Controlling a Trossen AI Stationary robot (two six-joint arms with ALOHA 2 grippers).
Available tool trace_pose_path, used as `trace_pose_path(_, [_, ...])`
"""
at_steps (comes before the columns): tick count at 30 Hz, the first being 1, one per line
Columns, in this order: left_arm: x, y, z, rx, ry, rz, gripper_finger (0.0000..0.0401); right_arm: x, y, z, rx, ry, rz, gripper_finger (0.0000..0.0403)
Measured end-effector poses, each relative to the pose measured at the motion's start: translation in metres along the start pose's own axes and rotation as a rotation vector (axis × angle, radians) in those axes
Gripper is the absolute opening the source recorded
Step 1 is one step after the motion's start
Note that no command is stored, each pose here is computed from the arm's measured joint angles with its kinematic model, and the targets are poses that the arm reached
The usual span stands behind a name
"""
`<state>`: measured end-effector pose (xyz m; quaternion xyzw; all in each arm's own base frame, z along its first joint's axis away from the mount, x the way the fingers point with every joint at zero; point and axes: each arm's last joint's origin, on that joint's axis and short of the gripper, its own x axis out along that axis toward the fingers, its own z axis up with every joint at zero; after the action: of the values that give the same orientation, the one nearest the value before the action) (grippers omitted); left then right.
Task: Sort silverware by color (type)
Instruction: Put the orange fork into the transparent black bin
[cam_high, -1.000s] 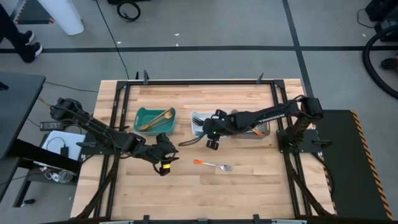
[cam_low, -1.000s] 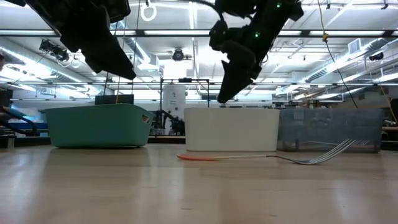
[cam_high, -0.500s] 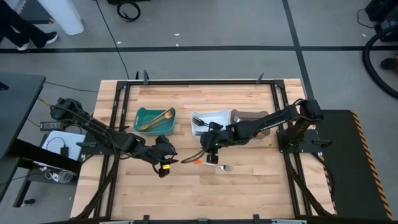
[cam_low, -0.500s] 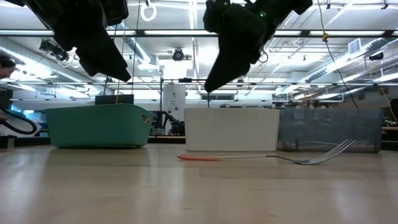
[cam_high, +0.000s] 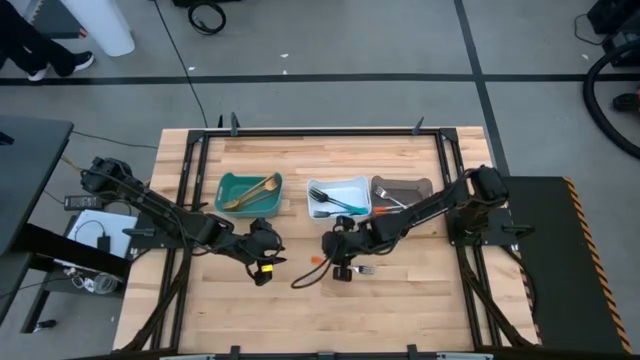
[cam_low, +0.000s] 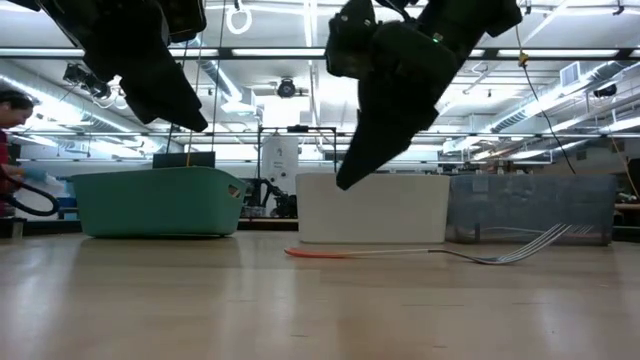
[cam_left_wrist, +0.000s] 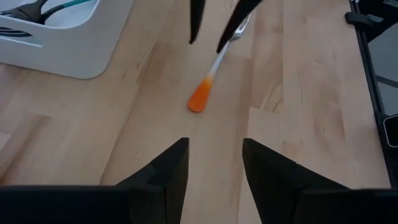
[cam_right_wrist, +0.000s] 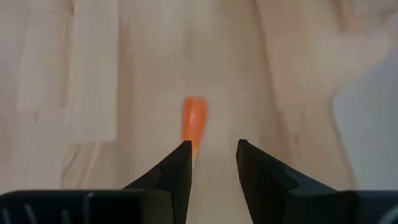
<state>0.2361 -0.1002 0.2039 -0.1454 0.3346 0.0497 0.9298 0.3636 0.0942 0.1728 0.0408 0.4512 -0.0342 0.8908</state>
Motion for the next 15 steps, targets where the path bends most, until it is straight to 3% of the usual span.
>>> trace_pose_path(15, [0.0, 0.002, -0.001, 0.011, 0.017, 0.016, 0.016, 0.007, 0.018, -0.042, 0.076, 0.071, -0.028, 0.0161])
